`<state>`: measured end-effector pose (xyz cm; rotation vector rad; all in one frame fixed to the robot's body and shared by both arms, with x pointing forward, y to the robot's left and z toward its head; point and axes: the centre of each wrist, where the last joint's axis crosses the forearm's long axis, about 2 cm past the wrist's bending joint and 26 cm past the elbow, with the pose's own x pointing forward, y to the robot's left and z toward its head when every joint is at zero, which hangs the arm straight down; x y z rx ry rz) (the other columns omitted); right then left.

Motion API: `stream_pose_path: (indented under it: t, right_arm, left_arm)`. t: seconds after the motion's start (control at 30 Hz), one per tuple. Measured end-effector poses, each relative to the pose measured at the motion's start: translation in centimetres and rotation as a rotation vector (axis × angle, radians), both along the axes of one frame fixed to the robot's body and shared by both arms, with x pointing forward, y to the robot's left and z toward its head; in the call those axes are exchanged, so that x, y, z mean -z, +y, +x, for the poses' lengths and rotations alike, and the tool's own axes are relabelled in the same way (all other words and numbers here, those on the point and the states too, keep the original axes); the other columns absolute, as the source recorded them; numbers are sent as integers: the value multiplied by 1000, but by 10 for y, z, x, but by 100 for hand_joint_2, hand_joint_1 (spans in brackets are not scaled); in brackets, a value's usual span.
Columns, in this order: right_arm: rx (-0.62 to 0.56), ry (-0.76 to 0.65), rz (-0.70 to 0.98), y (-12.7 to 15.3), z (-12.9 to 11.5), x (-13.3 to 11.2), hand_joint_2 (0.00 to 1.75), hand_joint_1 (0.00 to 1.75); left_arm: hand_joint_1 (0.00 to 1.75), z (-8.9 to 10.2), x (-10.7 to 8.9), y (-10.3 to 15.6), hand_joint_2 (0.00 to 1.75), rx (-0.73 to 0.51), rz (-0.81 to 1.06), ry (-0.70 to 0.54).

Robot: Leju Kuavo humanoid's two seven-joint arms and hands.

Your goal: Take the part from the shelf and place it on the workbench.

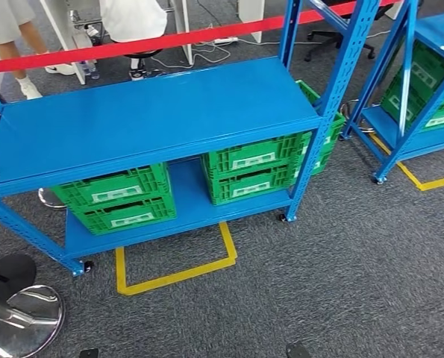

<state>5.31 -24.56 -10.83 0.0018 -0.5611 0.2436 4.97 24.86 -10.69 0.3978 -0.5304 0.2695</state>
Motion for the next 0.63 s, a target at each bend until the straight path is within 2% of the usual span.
stream_pose_path:
  t: [0.33,0.63]
  right_arm:
    - [-1,3,-3,0,-1,0,0,0]
    - [-6,6,-14,0,7,-1,0,0]
  left_arm:
    - [0,-1,0,0,0,-1,-1,3]
    - [0,-6,1,-1,0,6,-1,12]
